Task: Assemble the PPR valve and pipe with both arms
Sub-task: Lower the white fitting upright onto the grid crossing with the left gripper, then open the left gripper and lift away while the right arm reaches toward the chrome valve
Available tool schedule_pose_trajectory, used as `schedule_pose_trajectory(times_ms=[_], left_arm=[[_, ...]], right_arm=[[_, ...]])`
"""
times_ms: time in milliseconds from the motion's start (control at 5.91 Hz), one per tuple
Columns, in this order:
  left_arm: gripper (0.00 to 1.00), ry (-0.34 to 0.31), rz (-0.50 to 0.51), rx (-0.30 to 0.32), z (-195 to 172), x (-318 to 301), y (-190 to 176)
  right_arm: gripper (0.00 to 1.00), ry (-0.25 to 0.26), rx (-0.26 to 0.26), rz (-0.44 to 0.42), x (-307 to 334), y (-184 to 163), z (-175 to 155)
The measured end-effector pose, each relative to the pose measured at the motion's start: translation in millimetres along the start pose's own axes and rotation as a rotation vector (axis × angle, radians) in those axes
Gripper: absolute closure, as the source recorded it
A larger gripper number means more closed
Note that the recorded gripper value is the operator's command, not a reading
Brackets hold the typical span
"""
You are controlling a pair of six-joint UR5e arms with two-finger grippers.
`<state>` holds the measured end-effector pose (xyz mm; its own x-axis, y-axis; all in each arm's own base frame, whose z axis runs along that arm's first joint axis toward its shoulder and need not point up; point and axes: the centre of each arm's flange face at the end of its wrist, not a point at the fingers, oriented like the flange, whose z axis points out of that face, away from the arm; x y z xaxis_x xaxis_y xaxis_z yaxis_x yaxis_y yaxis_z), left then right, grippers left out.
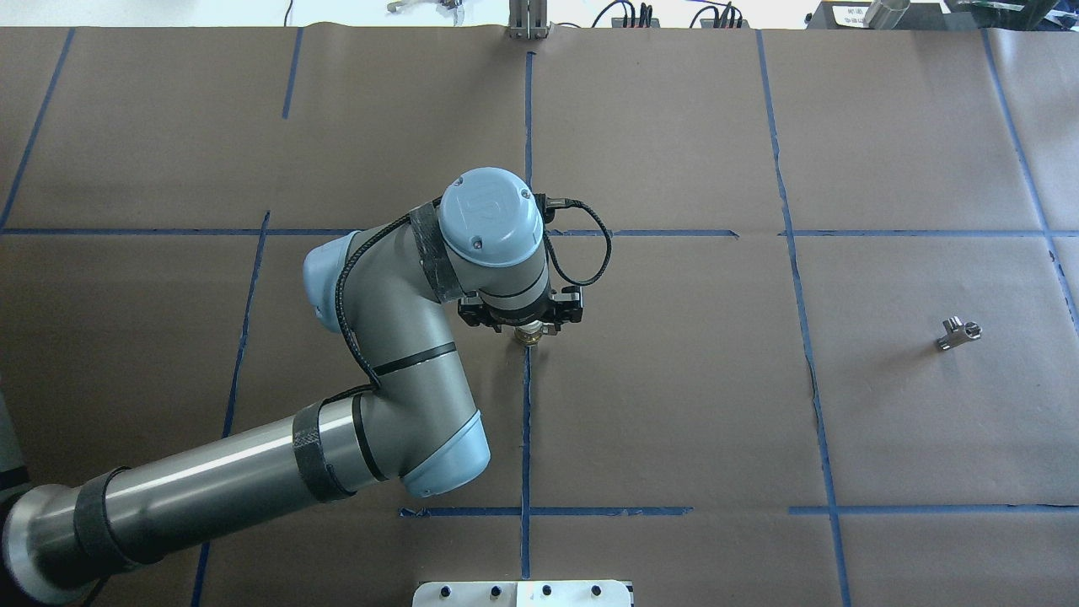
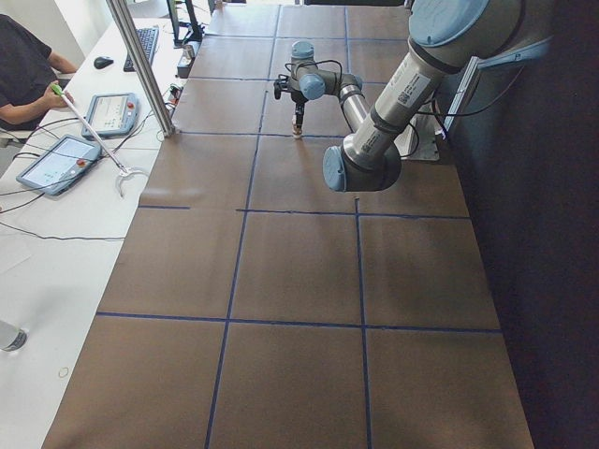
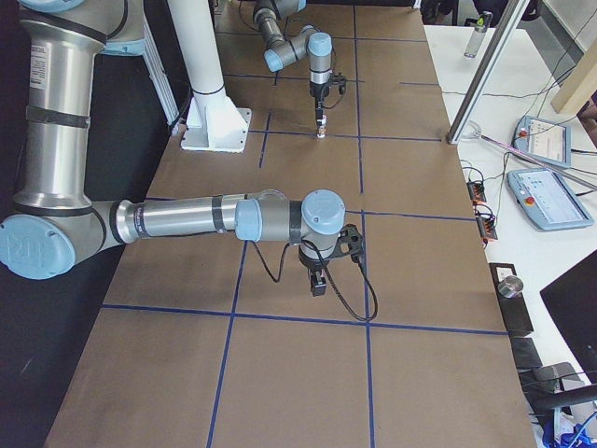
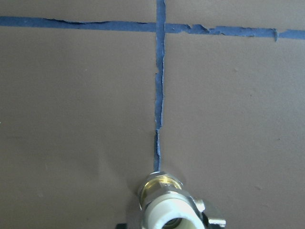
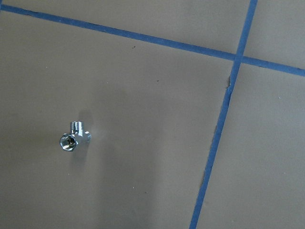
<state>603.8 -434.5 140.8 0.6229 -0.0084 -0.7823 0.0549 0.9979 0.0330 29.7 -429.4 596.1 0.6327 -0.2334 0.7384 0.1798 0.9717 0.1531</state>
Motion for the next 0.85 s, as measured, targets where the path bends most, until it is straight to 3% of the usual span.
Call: schedule_pose_trajectory(times_ms=[338, 846], left_arm=[[0.01, 0.041, 0.009, 0.016, -11.6, 3.7, -1.3], [0.01, 0.142, 0.007, 0.083, -74.1, -17.3, -5.9]], right_arm=[[0.0, -0.003, -0.004, -0.002, -1.9, -0.7, 2.1], [0.0, -0.034, -0.038, 0.002, -20.7, -7.9, 18.3]])
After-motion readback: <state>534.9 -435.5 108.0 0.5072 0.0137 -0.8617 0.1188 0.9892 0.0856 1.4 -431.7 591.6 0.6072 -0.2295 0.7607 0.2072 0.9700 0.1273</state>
